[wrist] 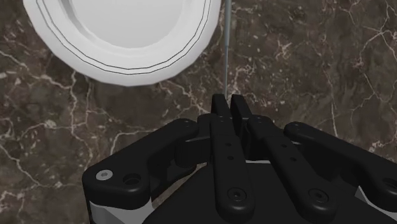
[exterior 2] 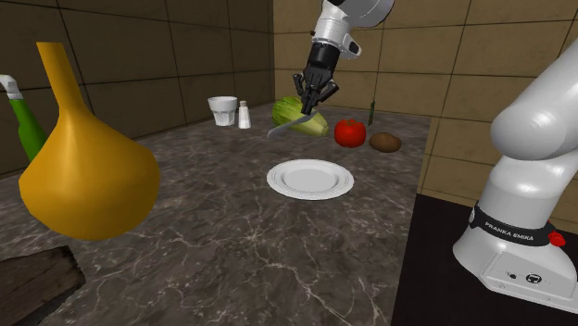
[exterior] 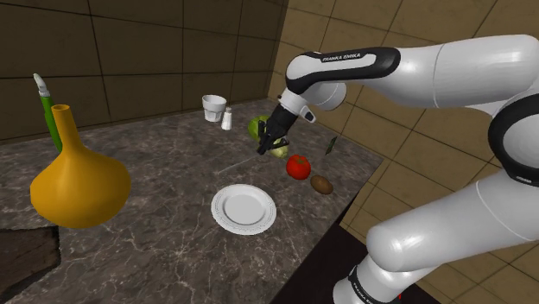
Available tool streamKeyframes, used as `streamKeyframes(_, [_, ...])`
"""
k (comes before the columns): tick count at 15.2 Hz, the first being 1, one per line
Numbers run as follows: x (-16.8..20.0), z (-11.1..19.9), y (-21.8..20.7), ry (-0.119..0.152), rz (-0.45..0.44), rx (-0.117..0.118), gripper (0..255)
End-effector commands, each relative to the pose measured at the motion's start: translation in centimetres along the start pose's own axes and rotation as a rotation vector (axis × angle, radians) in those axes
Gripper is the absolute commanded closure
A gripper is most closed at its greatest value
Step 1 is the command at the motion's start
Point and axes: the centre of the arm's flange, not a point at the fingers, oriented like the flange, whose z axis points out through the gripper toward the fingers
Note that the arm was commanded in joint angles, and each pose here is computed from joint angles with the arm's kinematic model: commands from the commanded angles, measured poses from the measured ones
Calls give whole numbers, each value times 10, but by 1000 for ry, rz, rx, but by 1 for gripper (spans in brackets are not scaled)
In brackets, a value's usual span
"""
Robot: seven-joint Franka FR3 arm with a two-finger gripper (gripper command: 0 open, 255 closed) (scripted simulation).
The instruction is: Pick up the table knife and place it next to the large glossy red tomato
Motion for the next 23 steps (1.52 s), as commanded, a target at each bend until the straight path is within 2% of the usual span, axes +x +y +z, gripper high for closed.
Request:
streamKeyframes(1, [3,11,2,0,0,0,255])
streamKeyframes(17, [34,91,15,0,0,0,255])
streamKeyframes(23, [34,91,15,0,0,0,255])
